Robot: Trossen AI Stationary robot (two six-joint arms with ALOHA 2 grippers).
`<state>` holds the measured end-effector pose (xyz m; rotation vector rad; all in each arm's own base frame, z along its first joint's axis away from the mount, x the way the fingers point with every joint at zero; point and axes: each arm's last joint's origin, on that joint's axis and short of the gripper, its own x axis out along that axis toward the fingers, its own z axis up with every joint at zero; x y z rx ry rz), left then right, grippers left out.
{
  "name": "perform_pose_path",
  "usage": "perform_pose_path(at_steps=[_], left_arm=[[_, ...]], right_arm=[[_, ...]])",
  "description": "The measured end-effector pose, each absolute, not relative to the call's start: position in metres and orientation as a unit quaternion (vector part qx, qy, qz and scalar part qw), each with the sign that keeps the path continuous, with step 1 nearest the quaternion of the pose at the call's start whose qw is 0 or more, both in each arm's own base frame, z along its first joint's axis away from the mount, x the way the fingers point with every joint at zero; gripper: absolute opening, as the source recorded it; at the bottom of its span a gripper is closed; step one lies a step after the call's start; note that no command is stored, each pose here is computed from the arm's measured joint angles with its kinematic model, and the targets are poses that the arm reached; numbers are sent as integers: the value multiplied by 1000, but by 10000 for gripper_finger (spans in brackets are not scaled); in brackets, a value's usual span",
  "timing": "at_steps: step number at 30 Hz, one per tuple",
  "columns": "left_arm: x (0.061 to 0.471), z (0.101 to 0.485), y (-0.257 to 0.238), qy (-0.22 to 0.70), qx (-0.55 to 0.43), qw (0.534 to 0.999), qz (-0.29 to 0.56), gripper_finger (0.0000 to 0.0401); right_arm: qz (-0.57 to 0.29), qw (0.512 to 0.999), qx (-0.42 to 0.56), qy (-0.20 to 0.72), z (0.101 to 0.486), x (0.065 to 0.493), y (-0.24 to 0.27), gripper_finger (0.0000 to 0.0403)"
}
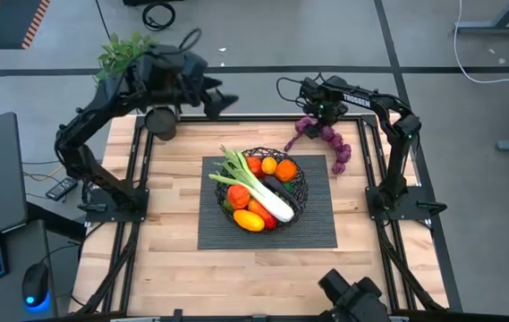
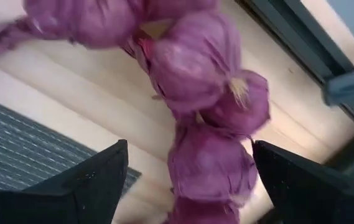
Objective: Build produce basket
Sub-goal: Put the purple garlic into the black basket
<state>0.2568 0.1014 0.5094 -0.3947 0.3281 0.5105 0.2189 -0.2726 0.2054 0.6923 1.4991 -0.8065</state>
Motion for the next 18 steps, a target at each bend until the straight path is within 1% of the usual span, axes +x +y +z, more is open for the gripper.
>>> perform_pose_path(at_steps=[4, 8, 13, 18], left_arm=[[246, 513, 112, 152, -200, 933, 258, 394], [240, 514, 118, 151, -207, 933, 253, 394], [234, 516, 118, 154, -189, 937, 251, 394], [230, 517, 115, 159, -179, 939, 247, 394]], right_arm=[[-356, 616, 296, 637, 204, 221, -276, 371], [-379, 605, 277, 643, 202, 219, -279, 396], [-395, 593, 289, 640, 197, 214, -282, 395], [-393, 572, 304, 652, 181, 207, -276, 398]])
